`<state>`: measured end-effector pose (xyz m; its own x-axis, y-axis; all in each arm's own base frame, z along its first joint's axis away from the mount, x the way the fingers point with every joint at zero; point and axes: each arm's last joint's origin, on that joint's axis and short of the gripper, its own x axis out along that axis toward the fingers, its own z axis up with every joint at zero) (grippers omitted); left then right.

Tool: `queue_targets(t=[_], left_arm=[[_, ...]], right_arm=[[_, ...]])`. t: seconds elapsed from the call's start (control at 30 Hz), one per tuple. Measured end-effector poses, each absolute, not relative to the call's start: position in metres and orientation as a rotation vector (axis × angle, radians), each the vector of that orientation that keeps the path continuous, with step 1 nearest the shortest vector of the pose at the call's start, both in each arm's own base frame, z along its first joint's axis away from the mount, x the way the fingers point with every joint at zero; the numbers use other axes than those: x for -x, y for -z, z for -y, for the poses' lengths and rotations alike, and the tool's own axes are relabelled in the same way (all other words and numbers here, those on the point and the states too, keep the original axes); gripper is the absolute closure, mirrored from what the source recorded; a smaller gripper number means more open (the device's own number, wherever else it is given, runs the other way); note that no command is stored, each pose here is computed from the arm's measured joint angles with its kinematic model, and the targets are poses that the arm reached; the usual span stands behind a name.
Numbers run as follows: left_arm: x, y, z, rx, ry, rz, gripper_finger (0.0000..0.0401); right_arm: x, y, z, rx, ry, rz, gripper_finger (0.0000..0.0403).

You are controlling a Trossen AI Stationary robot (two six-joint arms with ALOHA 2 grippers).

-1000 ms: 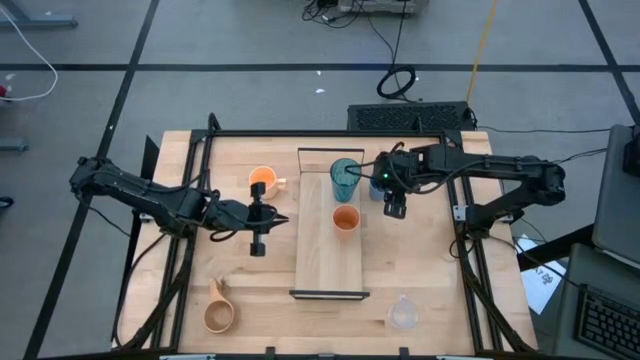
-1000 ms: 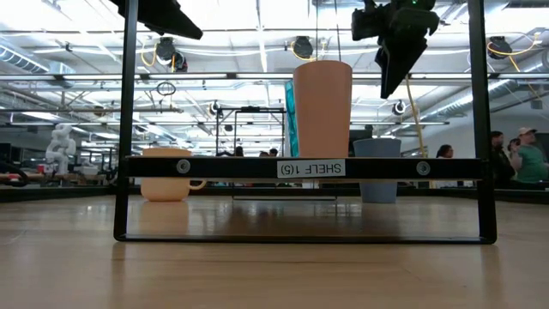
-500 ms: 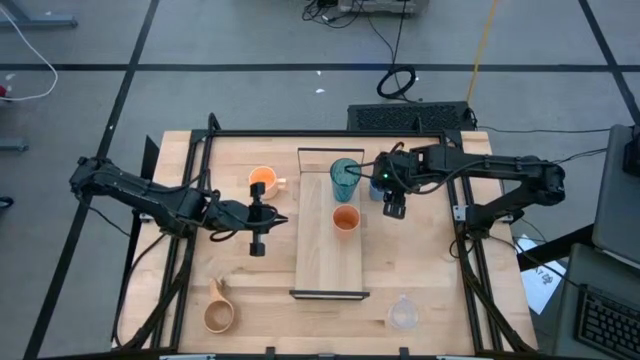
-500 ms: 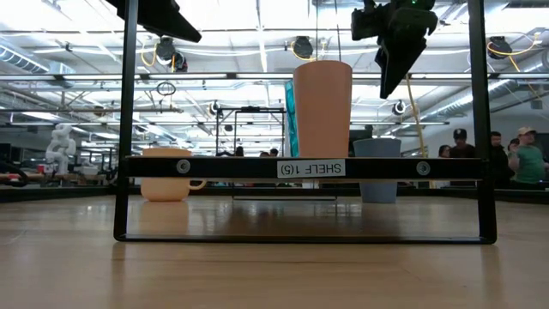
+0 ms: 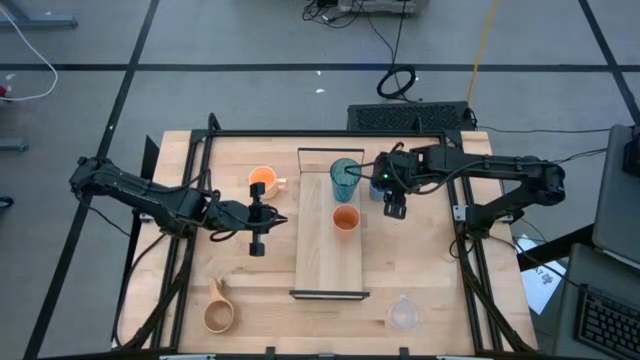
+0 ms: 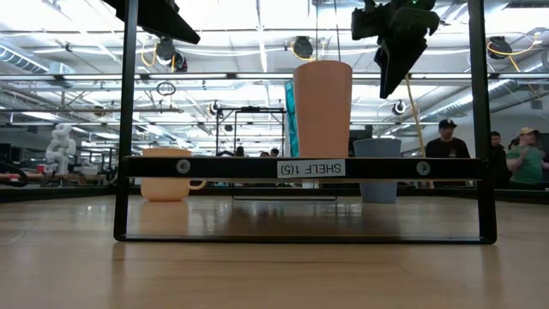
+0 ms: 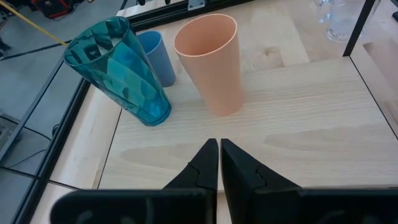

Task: Stack small to large cups/mugs on shelf
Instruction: Put the blue cup on the shelf

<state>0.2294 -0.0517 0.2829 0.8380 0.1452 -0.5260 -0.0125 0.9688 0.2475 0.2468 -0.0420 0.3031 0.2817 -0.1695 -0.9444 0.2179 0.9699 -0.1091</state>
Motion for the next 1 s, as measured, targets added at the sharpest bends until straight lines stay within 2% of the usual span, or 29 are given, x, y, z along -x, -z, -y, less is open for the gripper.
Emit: queue_targets(t=[0.57,1.0], left_arm=[[-0.2293,-0.2827,0.0517,-0.243,-0.083,-0.574,0.0380],[-0.2245,-0.2761,0.0504,-0.231,-0.093,-0.656,0.0380]], right_arm=[[-0.2467,-0.3031,0.0425,0.001,0.228,-1.265,0.0204],[-0.2468,-0.3026,0.0331,-0.025,0.231,-1.272,0.0204]])
